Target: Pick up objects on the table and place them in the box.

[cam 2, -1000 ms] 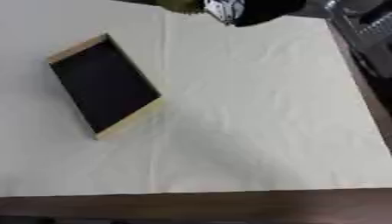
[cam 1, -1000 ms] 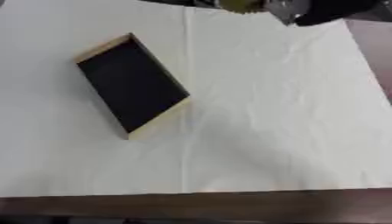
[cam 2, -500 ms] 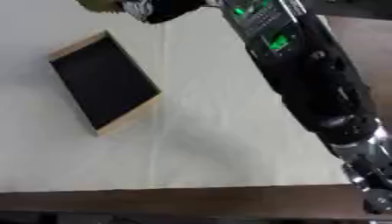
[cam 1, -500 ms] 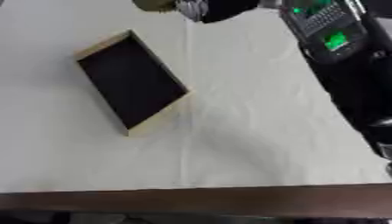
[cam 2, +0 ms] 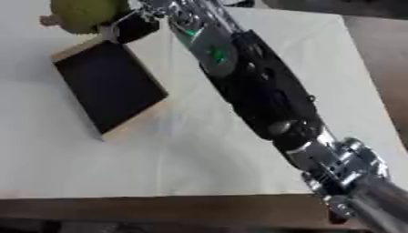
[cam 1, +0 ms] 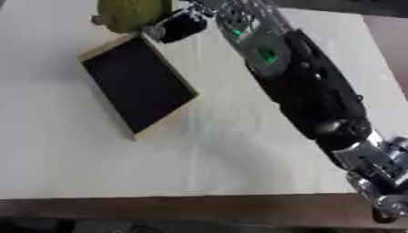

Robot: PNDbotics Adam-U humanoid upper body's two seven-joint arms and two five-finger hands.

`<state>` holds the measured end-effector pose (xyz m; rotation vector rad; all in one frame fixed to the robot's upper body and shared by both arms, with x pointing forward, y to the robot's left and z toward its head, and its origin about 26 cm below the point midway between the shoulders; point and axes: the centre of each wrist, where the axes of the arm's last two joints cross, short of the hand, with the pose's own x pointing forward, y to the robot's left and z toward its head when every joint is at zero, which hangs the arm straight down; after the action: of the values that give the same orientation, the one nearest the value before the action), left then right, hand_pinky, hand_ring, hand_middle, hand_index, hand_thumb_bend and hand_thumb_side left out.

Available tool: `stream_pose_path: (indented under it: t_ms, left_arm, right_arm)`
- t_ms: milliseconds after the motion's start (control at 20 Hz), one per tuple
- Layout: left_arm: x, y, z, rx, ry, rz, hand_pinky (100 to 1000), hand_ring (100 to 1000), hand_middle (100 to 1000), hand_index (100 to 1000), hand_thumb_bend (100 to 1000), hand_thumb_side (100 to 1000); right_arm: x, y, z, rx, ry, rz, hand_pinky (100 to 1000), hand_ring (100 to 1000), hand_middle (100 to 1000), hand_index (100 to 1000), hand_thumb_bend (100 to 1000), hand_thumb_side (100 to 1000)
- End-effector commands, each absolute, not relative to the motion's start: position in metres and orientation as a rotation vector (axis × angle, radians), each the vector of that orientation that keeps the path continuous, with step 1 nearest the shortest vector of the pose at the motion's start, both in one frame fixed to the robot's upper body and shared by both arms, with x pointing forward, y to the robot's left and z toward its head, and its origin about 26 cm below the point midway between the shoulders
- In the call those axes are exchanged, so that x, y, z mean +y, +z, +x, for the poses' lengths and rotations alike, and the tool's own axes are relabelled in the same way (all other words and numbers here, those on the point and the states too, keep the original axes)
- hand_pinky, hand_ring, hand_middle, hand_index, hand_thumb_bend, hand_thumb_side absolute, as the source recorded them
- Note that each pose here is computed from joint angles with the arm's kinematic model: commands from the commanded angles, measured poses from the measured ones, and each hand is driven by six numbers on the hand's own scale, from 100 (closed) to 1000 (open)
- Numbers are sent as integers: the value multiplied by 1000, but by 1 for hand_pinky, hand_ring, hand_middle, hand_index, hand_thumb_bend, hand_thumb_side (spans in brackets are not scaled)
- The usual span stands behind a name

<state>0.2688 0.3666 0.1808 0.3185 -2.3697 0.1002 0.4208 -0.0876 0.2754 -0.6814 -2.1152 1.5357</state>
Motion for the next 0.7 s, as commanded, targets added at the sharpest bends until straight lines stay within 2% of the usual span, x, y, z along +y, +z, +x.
stream_pose_path:
  t_ms: [50, 500, 700]
  left_arm:
    - [364, 190, 268, -2410, 82, 302, 687, 694, 723, 745, 100, 602]
    - [362, 193, 270, -2426, 86, 280, 688, 695, 722, 745, 100, 602]
    - [361, 193, 270, -2426, 84, 278, 688, 695, 723, 745, 100, 602]
  right_arm:
    - [-78, 273, 426, -2107, 1514, -747, 728, 720, 418, 684, 100, 100]
    - [-66, 224, 438, -2008, 1456, -799, 727, 727, 414, 684, 100, 100]
    - [-67, 216, 440, -1992, 1435, -816, 726, 725, 412, 683, 100, 100]
